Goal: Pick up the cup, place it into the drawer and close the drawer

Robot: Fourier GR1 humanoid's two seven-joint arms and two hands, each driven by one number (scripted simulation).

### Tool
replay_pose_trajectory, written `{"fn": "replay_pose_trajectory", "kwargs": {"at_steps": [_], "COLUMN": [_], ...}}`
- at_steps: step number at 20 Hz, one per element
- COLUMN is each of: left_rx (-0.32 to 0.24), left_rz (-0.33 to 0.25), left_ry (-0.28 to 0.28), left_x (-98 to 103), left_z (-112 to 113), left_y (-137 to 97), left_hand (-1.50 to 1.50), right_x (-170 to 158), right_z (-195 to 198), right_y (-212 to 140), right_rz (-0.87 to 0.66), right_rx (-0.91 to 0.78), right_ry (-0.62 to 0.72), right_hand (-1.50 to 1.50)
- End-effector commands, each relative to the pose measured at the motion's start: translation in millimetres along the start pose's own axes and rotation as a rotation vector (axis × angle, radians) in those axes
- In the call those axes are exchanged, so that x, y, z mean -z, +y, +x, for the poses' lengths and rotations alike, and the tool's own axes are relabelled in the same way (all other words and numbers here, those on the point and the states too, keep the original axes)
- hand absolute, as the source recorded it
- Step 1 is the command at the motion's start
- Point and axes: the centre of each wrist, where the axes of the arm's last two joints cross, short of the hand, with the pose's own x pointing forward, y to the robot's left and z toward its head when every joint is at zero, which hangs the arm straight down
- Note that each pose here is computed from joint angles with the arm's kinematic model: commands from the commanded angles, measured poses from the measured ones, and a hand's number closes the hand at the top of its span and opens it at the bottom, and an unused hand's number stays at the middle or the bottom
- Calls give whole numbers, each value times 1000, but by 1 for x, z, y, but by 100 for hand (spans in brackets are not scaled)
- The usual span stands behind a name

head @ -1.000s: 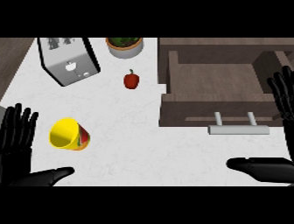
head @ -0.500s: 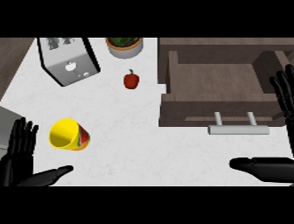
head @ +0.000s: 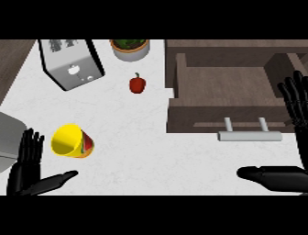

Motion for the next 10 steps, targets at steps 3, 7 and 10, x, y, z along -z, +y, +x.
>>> {"fn": "replay_pose_trajectory", "kwargs": {"at_steps": [3, 7, 10], "left_rx": [-8, -14, -26], "left_rz": [34, 29, 23], "left_ry": [-34, -32, -44], "left_x": [-4, 20, 21], "left_z": [-31, -36, -38], "left_y": [21, 22, 31], "left_hand": [-150, -150, -150], "right_x": [20, 2, 14], "right_z": [11, 2, -7], "right_y": [-6, -16, -7], "right_rz": [-6, -6, 11], "right_rx": [10, 6, 16], "right_ry": [7, 2, 12], "right_hand": [-150, -150, -150]}}
